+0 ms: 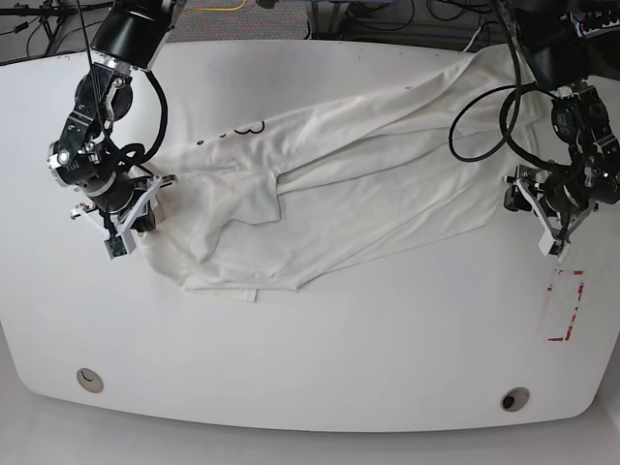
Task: Fold the T-shirt properly
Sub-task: 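Move the open left gripper along the side edge toward the shoulder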
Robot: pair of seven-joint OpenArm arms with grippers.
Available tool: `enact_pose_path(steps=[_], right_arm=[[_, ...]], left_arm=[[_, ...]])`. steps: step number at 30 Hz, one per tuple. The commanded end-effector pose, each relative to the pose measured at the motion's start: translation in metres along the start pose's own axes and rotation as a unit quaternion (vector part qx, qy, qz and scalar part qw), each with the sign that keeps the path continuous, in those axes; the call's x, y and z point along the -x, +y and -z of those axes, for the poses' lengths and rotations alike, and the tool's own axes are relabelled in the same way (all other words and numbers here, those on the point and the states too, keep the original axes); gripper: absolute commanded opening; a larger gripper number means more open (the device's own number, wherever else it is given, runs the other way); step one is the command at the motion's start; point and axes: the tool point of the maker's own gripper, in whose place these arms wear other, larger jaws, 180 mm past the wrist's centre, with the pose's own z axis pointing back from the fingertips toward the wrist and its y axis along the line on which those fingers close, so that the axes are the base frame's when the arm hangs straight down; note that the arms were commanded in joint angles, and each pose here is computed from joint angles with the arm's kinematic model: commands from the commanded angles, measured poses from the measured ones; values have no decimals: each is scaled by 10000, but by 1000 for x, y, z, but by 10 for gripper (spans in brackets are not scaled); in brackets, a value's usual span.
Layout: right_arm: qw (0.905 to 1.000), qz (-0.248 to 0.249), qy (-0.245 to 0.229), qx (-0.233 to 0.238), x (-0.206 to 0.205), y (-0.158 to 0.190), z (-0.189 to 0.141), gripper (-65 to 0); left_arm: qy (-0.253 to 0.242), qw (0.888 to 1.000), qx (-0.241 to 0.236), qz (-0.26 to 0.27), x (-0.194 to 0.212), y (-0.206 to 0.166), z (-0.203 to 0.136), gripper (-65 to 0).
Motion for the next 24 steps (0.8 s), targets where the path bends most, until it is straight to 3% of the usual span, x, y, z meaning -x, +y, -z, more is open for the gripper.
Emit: enact_pose_path(steps=[1, 6, 16, 18, 24], right_arm=[[9996, -57, -267, 45, -16, -5, -4, -632], [9996, -49, -277, 35, -16, -5, -3, -632], [9996, -55, -267, 51, -15, -6, -4, -638], [9996, -59, -267, 46, -16, -5, -4, -638], [9995, -72, -293, 43, -17, -4, -5, -645]], left_arm=[[-191, 9996, -75, 174, -4, 3, -13, -309], [-203, 9991, -42, 375, 7, 1, -19, -310], [-112, 9994, -227, 243, 26, 14, -26, -337], [-134, 9994, -228, 234, 27, 15, -26, -360], [-251, 9990, -223, 287, 27, 11, -30, -545]])
